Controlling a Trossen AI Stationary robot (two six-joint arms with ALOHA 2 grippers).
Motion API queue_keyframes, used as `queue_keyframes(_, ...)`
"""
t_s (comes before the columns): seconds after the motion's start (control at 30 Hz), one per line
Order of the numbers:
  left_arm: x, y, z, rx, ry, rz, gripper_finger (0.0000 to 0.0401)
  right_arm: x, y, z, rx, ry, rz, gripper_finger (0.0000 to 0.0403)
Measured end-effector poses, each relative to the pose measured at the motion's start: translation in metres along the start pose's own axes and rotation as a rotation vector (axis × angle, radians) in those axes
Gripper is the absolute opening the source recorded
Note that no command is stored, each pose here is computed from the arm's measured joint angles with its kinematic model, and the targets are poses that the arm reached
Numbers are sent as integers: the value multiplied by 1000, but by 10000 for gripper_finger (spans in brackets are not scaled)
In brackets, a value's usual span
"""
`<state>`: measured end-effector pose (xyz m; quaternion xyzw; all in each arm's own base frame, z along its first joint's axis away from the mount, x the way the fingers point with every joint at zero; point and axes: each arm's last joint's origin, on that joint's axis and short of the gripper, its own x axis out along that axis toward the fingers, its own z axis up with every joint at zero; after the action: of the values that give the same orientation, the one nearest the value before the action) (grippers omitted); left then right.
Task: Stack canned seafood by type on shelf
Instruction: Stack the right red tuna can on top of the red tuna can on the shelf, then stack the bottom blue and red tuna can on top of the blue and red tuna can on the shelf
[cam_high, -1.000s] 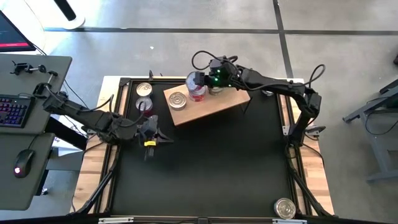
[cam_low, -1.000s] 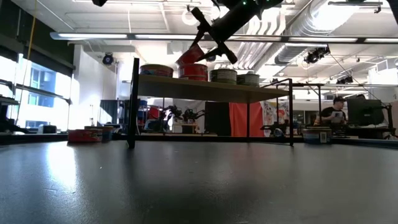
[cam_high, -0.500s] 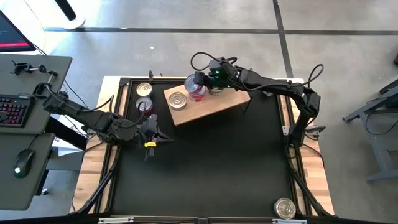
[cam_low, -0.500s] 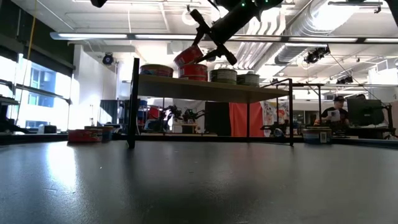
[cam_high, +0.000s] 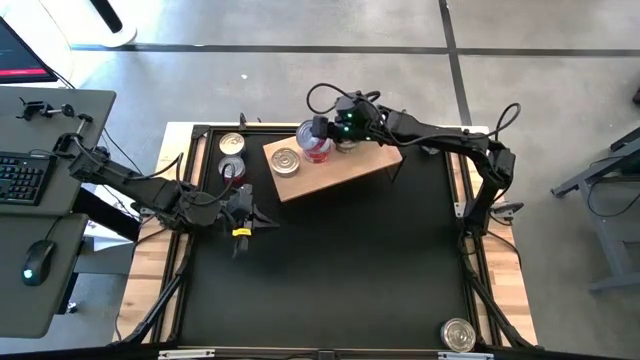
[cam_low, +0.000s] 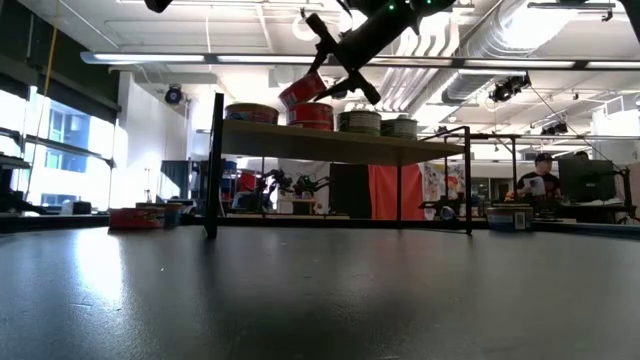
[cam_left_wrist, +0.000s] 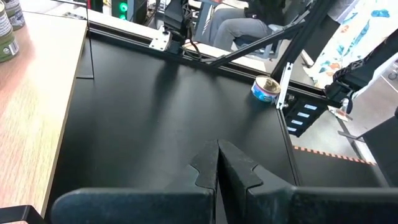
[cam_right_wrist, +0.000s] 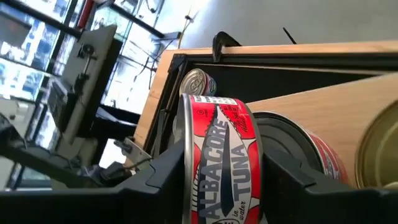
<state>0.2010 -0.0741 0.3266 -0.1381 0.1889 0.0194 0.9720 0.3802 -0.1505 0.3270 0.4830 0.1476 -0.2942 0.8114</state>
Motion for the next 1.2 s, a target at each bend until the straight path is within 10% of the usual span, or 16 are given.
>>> queue_keyframes(1.2,0,2,-4,10,45,20,0,-16,-5,9,-2,-19,-55,246)
